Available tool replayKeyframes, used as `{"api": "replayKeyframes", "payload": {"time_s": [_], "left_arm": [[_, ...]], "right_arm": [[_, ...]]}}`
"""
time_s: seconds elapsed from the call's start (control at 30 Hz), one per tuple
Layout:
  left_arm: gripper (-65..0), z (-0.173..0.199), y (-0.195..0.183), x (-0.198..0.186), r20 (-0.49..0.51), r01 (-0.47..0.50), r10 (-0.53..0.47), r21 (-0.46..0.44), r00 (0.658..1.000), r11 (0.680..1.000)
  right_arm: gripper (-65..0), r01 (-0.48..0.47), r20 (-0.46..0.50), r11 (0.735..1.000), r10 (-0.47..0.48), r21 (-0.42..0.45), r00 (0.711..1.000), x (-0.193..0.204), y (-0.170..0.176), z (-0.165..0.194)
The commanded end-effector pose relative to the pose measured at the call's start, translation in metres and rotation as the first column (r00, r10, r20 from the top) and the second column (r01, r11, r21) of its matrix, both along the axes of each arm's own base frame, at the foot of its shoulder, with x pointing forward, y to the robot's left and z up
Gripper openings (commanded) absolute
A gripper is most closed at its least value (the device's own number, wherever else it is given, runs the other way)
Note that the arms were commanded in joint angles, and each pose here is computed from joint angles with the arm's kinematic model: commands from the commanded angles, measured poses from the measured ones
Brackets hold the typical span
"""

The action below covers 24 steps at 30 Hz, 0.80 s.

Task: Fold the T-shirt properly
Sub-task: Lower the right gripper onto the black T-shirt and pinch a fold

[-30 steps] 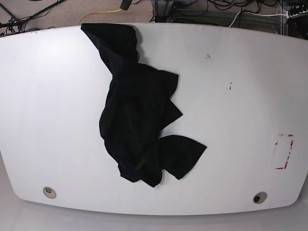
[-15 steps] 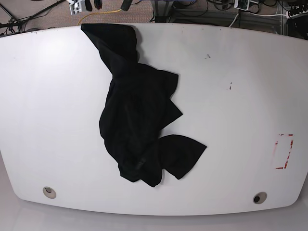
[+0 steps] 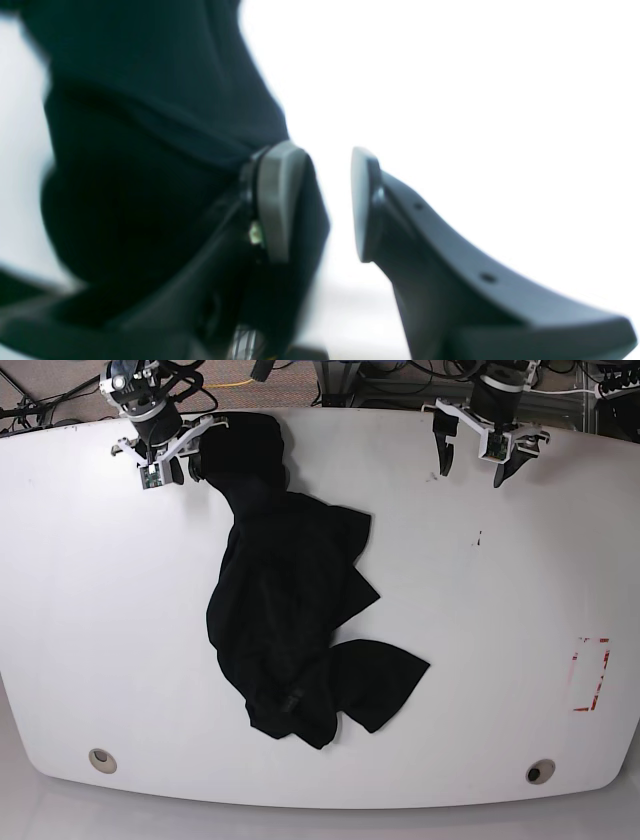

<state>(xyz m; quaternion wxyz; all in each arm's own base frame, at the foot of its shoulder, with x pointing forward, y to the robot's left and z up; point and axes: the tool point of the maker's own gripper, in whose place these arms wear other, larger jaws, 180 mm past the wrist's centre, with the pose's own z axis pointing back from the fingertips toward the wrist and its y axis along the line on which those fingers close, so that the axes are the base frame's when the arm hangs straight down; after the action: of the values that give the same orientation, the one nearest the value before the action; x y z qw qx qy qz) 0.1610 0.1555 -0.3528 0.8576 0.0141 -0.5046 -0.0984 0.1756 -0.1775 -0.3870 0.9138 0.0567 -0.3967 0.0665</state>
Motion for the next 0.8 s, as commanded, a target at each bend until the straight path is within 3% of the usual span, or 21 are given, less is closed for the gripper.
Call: {"api": "replayKeyframes", "payload": {"time_s": [0.0,0.33,0.53,0.6,0.77], "left_arm": [[-19.7,0.013,0.001,0.014,0.06,0.038,-0.04,0.028,0.997,0.999],[-19.7,0.028,-0.003,0.077,0.121,0.102,-0.111,0.08,0.986,0.992],[-19.7,0.021,-0.006,0.077,0.069,0.129,-0.135,0.084,0.988,0.988],[-19.7,0.022,-0.006,0.078,0.072,0.129,-0.135,0.084,0.988,0.988],[-19.7,0.021,-0.005,0.075,0.065,0.127,-0.133,0.085,0.989,0.988]], "right_arm": [[-46.5,-0.007,0.04,1.0,0.007,-0.008,0.999,0.017,-0.001,0.012],[-46.3,-0.007,0.143,0.999,0.013,-0.042,0.99,0.107,-0.005,0.054],[-46.1,0.0,0.174,1.0,0.003,-0.017,0.985,0.161,-0.006,0.071],[-43.8,0.002,0.18,1.0,-0.003,0.007,0.984,0.179,-0.006,0.073],[-30.9,-0.012,0.149,0.999,0.004,0.053,0.989,0.22,-0.007,0.065]]}}
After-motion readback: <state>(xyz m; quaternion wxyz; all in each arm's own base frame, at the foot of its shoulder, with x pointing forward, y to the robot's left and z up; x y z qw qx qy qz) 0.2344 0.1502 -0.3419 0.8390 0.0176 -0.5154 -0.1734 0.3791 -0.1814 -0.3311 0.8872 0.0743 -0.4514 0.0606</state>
